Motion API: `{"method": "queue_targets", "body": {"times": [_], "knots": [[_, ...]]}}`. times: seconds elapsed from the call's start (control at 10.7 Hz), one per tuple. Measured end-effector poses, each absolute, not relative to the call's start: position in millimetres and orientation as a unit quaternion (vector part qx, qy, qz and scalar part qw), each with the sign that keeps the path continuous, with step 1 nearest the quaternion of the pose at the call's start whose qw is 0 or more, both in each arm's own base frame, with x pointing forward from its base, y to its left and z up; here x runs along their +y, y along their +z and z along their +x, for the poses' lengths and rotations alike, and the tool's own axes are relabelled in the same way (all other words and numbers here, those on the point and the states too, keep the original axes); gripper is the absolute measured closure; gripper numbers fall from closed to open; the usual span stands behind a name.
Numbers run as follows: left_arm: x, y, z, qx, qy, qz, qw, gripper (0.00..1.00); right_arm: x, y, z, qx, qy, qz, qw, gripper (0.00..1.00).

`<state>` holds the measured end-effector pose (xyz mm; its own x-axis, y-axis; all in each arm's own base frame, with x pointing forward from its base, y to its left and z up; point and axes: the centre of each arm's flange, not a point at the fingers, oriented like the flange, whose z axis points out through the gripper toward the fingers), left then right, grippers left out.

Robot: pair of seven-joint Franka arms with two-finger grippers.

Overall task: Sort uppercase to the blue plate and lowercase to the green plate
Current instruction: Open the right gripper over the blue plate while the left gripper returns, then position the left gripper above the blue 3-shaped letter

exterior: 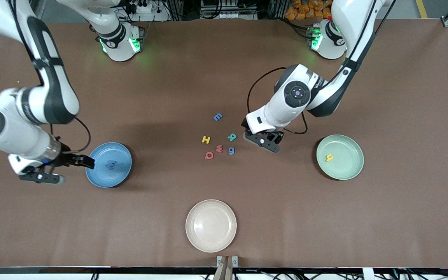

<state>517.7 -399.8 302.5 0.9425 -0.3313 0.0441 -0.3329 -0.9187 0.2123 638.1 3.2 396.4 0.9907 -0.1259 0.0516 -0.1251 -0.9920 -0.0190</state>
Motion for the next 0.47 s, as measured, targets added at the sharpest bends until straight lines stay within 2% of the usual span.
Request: {"method": "queue_targets", "body": {"times": [0.47], "knots": [[-453,286,504,-0.026,-0.014,0.993,0.112,0.00,6,496,606,0.060,-0.056,-0.997,0.005,0.00]]}}
